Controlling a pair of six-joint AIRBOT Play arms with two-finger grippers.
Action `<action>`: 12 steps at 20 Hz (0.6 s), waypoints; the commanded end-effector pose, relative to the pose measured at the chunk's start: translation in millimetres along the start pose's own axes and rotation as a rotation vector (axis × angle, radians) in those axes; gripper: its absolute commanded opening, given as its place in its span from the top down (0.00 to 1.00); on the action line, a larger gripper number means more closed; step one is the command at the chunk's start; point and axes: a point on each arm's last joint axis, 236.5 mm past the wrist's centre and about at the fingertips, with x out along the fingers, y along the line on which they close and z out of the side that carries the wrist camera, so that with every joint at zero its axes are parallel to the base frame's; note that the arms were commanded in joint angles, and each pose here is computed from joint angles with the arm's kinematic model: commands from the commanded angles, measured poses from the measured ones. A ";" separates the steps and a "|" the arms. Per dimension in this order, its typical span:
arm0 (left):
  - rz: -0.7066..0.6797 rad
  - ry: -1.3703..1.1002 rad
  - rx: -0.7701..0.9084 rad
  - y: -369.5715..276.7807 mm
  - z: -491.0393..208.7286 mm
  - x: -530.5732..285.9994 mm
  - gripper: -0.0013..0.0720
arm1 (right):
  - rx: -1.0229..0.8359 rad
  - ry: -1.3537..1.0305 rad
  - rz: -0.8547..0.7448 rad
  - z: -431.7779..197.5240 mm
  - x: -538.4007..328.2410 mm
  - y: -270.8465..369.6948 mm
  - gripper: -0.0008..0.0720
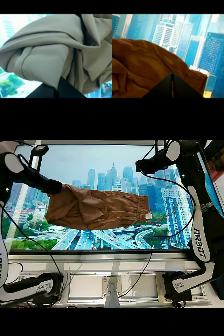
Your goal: Fold the clothes and pants, and hang the long-sleeved shirts on hangers.
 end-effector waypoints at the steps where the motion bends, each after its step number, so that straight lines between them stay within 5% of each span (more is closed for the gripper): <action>1: 0.067 -0.024 0.071 -15.0 12.5 -14.5 0.96 | 0.002 0.025 0.005 -5.9 0.3 1.7 0.93; 12: 0.175 -0.041 0.138 -7.2 24.6 -7.2 0.96 | 0.023 0.043 0.047 -12.5 21.4 10.0 0.93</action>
